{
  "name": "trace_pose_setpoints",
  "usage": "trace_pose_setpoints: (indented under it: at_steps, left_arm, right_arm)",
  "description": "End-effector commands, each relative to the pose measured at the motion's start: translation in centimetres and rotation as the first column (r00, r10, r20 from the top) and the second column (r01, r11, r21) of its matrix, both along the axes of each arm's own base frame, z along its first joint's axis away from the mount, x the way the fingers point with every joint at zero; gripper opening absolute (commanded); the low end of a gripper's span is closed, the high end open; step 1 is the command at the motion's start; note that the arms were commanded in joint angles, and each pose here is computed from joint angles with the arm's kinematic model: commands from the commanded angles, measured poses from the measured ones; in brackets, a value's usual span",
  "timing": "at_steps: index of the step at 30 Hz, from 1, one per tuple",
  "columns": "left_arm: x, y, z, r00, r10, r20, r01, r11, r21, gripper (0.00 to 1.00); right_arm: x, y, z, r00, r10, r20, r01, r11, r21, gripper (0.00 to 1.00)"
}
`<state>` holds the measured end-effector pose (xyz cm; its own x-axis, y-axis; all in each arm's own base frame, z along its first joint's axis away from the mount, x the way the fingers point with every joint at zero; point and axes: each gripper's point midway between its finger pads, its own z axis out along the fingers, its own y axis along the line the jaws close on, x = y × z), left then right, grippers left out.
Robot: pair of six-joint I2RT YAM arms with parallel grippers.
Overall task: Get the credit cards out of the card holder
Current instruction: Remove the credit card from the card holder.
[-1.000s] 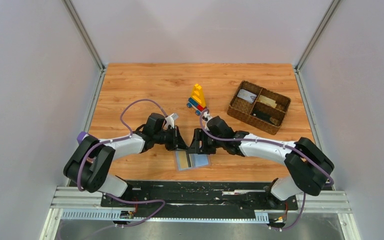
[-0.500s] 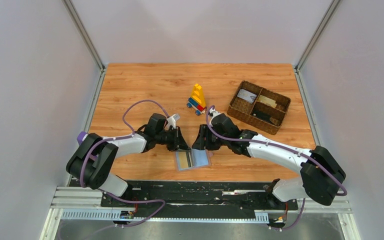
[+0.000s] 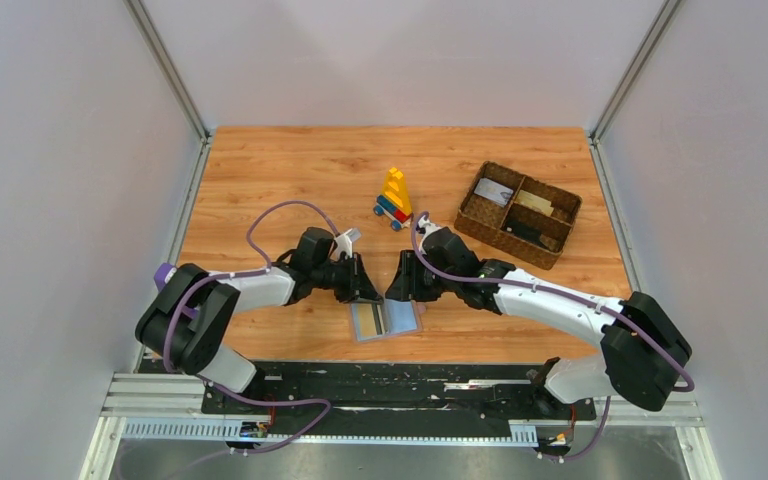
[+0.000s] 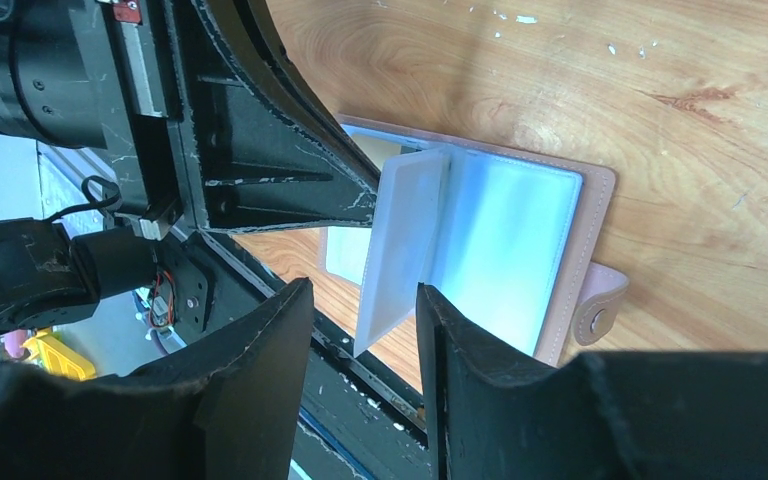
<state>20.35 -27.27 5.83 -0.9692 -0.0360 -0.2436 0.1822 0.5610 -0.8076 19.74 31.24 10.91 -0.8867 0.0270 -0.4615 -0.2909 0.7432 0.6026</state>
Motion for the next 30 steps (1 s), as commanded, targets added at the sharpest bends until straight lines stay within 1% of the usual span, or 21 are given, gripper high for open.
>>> trace_pose_setpoints:
  at_steps: [1, 9, 12, 16, 20, 25, 30]
  left_arm:
    - [0.6, -1.0, 0.7, 1.0, -0.016, 0.023, 0.017, 0.999, -0.034, 0.15]
    - [0.6, -1.7, 0.4, 0.999, -0.032, 0.011, 0.032, 0.999, -0.039, 0.16]
    - [0.7, -1.7, 0.4, 0.999, -0.028, 0.017, 0.029, 0.999, -0.032, 0.16]
    - [0.9, -1.2, 0.4, 0.999, -0.009, 0.034, 0.009, 1.0, -0.002, 0.17]
    - [1.1, -0.6, 0.0, 0.999, 0.013, 0.046, -0.015, 0.999, 0.039, 0.24]
    - [1.1, -0.4, -0.3, 0.999, 0.024, 0.048, -0.026, 0.999, 0.048, 0.29]
    - [1.2, -0.3, -0.5, 0.998, 0.034, 0.048, -0.037, 0.998, 0.052, 0.35]
  right_arm:
    - [0.5, 0.5, 2.5, 0.998, 0.014, 0.063, -0.017, 0.998, 0.052, 0.43]
    - [0.5, 0.3, 3.2, 0.996, 0.017, 0.088, -0.022, 0.998, 0.057, 0.44]
    - [0.4, 0.4, 2.7, 0.997, 0.028, 0.074, -0.031, 0.998, 0.049, 0.44]
    - [0.3, 0.6, 1.4, 0.998, 0.039, 0.046, -0.04, 0.999, 0.03, 0.4]
    - [0.5, 0.7, 0.3, 0.999, 0.04, 0.032, -0.04, 0.999, 0.008, 0.33]
    - [0.8, 0.3, -2.0, 1.0, 0.023, 0.006, -0.022, 0.999, -0.047, 0.3]
    - [1.0, -0.2, -4.0, 1.0, 0.002, -0.017, -0.004, 0.995, -0.098, 0.3]
